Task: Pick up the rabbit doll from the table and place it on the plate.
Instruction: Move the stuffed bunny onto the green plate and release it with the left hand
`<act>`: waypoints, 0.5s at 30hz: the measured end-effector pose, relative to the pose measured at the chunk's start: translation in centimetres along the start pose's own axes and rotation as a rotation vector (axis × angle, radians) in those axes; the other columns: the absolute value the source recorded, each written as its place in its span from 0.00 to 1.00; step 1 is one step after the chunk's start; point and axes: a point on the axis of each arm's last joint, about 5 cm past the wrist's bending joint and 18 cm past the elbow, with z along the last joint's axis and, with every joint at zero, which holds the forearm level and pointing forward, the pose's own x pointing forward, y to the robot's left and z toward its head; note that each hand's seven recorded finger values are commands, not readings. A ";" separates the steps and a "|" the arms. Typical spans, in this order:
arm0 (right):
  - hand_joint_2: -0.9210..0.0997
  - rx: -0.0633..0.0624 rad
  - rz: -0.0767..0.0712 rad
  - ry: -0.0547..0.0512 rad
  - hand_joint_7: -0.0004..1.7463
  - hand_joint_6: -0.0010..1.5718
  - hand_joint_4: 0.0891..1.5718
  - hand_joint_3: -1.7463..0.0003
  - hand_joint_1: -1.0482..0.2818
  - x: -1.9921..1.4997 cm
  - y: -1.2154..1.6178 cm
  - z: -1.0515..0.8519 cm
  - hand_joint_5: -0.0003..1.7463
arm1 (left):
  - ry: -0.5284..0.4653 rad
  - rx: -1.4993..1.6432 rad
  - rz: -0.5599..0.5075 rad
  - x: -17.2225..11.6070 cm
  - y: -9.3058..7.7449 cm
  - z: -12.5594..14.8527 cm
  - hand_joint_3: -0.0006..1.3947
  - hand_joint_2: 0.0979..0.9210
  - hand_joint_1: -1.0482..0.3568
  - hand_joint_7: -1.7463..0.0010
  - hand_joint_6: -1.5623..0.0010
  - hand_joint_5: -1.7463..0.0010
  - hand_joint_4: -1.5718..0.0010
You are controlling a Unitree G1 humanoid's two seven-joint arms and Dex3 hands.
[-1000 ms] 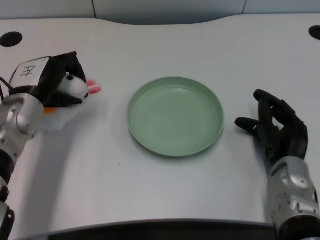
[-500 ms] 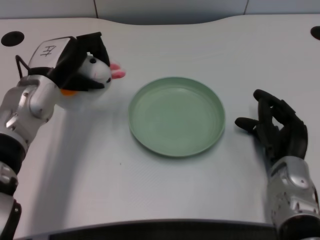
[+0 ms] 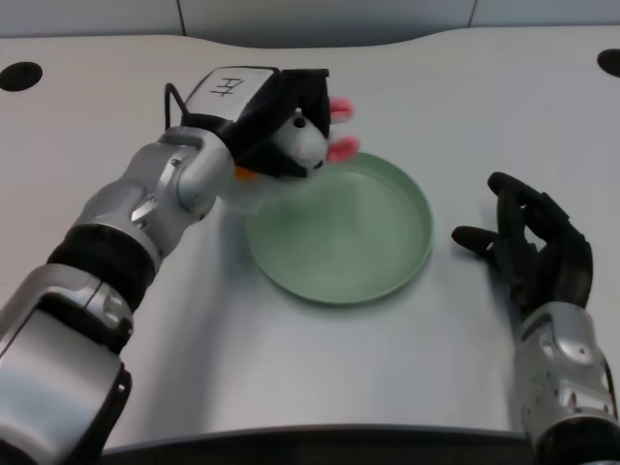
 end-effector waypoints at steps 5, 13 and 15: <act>0.00 0.004 0.003 0.001 0.28 0.45 0.46 0.83 0.57 -0.06 0.14 -0.08 0.58 | -0.037 0.021 -0.032 1.0 -0.7 1.9 0.12 0.92 0.72 0.00 0.56 0.00 0.43; 0.00 0.012 0.001 0.000 0.27 0.45 0.45 0.83 0.57 -0.20 0.32 -0.19 0.57 | -0.076 0.033 -0.083 1.6 -2.6 4.2 0.11 0.92 0.71 0.00 0.56 0.00 0.44; 0.00 0.014 0.004 -0.001 0.26 0.45 0.45 0.83 0.57 -0.28 0.42 -0.25 0.57 | -0.080 0.028 -0.098 1.7 -3.1 4.7 0.12 0.92 0.71 0.00 0.57 0.00 0.44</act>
